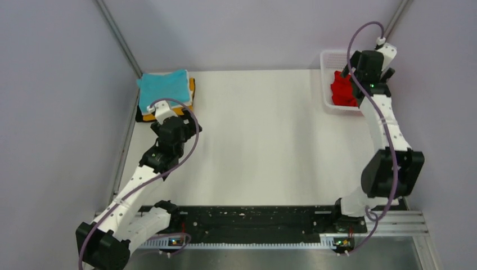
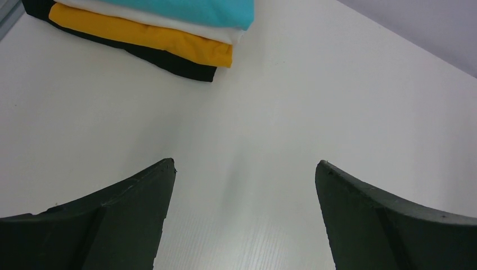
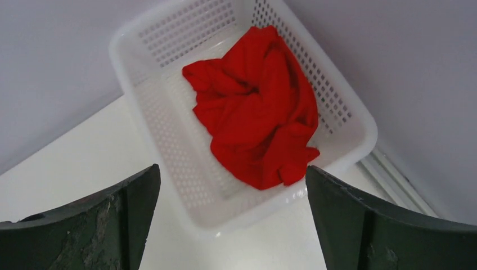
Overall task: Fold and stack the t-shirts
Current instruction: Grab crumpled tshirt from bin with the right arm
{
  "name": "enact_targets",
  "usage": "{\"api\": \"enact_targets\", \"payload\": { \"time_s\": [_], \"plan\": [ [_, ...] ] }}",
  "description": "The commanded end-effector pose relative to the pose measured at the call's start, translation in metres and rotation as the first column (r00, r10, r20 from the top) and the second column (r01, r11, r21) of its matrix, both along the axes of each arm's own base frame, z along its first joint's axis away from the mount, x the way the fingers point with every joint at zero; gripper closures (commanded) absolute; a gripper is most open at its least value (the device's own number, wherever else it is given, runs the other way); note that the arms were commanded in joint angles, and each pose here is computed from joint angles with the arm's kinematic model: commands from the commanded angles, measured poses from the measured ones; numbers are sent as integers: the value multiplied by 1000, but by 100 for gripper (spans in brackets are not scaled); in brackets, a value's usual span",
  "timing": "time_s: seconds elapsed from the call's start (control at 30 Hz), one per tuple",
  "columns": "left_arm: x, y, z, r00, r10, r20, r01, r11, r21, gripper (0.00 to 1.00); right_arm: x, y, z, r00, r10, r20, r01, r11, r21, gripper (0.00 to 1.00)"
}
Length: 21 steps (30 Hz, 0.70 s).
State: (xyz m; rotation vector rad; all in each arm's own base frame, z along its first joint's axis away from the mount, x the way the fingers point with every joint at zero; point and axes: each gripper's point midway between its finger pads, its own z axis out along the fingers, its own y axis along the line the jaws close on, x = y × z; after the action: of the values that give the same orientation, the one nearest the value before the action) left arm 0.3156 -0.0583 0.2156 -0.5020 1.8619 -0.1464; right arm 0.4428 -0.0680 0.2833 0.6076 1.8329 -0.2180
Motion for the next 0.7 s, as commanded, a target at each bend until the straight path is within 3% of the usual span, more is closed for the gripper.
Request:
{"api": "enact_targets", "payload": {
  "time_s": [0.0,0.13,0.37,0.47,0.6,0.63,0.67],
  "plan": [
    [7,4,20,998,40,47,-39,999,-16,1,33,-45,-36,982,-6,-187,14,999,41,1],
    [8,4,19,998,43,34,-43,999,-12,1,72,-69,-79,949,4,-315,11,999,45,2],
    [10,8,19,998,58,23,-59,998,16,1,119,-96,-177,889,-14,-457,41,998,49,13],
    [11,9,18,998,56,14,-56,998,31,1,138,-107,-194,884,-23,-468,35,999,16,25],
    [13,7,17,999,46,8,-46,998,38,1,157,-111,-173,914,-14,-406,16,1000,2,87],
    [13,7,18,999,45,9,-46,998,38,1,160,-109,-158,928,-3,-374,5,1000,6,98],
    [13,6,17,999,42,7,-43,998,37,1,163,-107,-137,945,12,-328,-10,1000,8,100]
  ]
}}
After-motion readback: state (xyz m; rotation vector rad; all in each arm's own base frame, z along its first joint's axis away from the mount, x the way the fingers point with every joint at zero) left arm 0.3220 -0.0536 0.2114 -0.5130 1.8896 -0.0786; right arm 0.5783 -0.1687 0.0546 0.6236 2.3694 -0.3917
